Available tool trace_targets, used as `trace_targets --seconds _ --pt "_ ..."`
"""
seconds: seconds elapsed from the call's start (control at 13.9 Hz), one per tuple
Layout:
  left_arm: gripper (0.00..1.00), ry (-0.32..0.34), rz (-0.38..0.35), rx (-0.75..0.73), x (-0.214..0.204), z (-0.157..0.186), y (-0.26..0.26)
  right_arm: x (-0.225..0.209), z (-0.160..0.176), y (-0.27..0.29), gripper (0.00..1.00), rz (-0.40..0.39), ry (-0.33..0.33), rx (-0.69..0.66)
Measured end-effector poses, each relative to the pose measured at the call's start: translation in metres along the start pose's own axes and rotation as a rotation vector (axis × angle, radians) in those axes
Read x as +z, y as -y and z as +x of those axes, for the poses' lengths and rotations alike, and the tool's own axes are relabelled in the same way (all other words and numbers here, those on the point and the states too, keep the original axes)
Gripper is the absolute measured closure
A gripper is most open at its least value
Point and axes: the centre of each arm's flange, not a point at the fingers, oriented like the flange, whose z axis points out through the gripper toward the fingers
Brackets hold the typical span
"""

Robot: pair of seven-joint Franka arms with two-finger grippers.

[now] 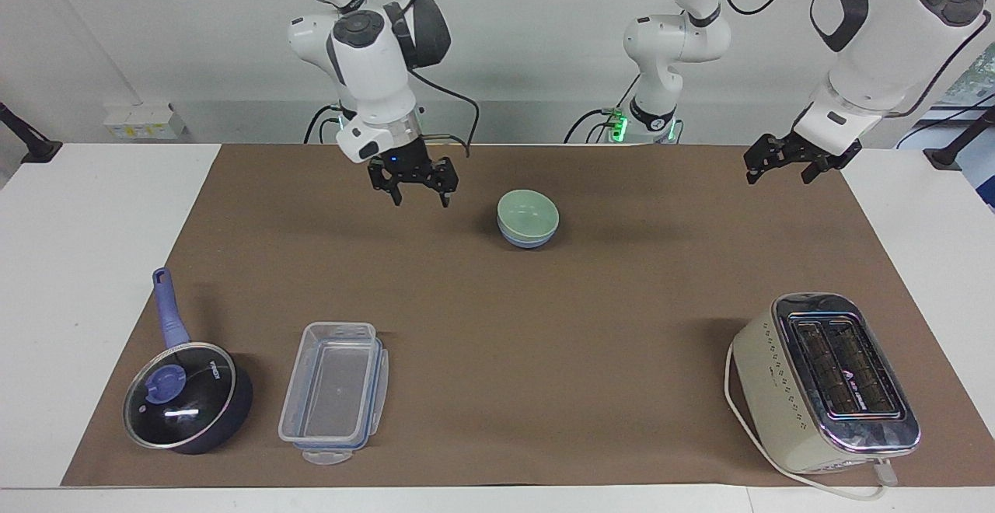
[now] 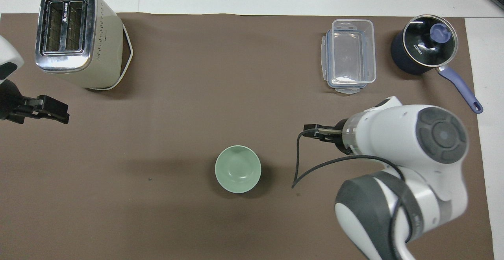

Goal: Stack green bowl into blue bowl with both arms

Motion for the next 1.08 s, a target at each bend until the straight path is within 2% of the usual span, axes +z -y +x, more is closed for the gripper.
trace_targets --seconds 0.29,0.65,0.79,1.08 --pt "0.00 0.000 0.000 0.000 0.000 0.000 0.000 -0.068 0.043 -0.072 0.00 -0.049 -0.011 0.057" --pt "0.00 0.000 0.000 0.000 0.000 0.000 0.000 -0.156 0.065 -0.116 0.00 -0.090 -0.039 0.073" --pt "0.00 0.000 0.000 0.000 0.000 0.000 0.000 -0.176 0.068 -0.123 0.00 -0.130 -0.037 0.034" --pt "0.00 0.000 0.000 0.000 0.000 0.000 0.000 -0.181 0.083 -0.125 0.00 -0.164 0.004 0.025"
